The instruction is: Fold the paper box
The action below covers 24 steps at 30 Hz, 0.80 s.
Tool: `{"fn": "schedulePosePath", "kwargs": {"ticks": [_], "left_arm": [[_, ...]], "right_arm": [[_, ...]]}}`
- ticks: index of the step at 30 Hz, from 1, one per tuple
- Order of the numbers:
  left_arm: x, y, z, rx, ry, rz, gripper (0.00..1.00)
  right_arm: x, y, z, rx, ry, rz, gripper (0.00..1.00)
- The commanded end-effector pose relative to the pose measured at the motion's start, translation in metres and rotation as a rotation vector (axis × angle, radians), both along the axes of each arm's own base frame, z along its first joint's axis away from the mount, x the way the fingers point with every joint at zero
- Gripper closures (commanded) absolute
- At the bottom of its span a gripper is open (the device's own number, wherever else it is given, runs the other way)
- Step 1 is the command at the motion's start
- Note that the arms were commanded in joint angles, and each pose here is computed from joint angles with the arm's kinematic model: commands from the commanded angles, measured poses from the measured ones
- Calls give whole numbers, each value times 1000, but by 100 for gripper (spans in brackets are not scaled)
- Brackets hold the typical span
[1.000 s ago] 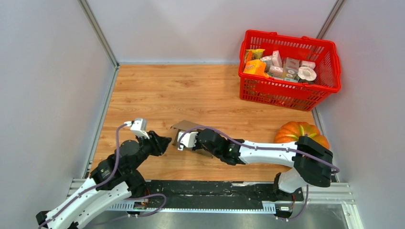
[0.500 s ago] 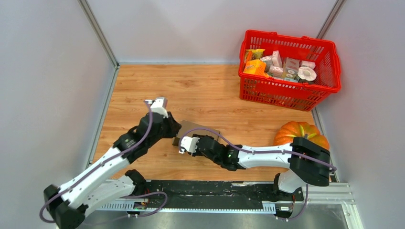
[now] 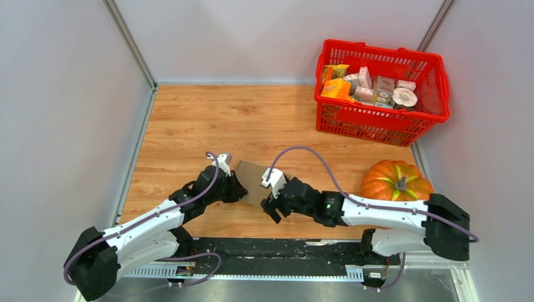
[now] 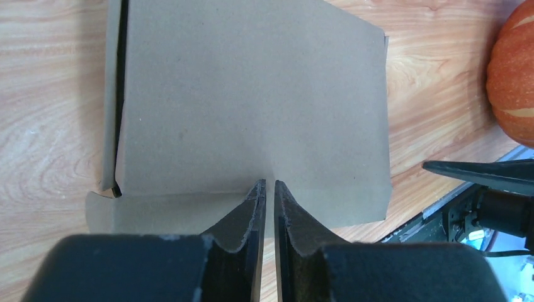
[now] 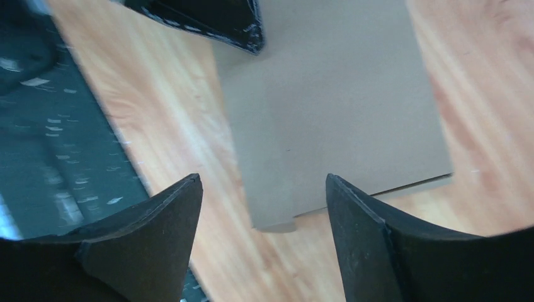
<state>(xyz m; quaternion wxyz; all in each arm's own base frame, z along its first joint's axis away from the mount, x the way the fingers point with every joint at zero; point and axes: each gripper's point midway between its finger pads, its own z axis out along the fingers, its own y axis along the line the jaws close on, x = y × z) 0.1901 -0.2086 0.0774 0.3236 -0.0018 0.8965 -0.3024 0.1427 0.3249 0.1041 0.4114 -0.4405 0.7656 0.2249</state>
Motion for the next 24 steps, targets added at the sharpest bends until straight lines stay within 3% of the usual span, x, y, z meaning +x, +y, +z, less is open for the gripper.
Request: {"fn": "schedulePosePath", "kwargs": {"ticks": [1,2,6,8,9,15,20,24], "left_arm": [[2,-7,9,-113,-43,19,83],[2,-5,8,-111,-45,31,83],[1,-1,3,-104,-48,44,82],[2,-1,0,-93,-42,44,82],[2,-1,-1,-90,-39,44,82],[2,0,-6,-90,-38,50,82],[-2,6,-9,-57,-29,47,82],[2,-1,14,-71,-63,18,79]], "right_arm": [[-20,1,25,196,310,-25,23],[-34,7,33,250,423,26,23],[-21,12,49,396,629,57,25],[-21,18,48,438,716,113,36],[-13,18,48,462,768,83,48],[10,21,14,491,892,42,72],[15,12,-20,449,935,-40,75],[14,2,-40,409,947,-89,75]]}}
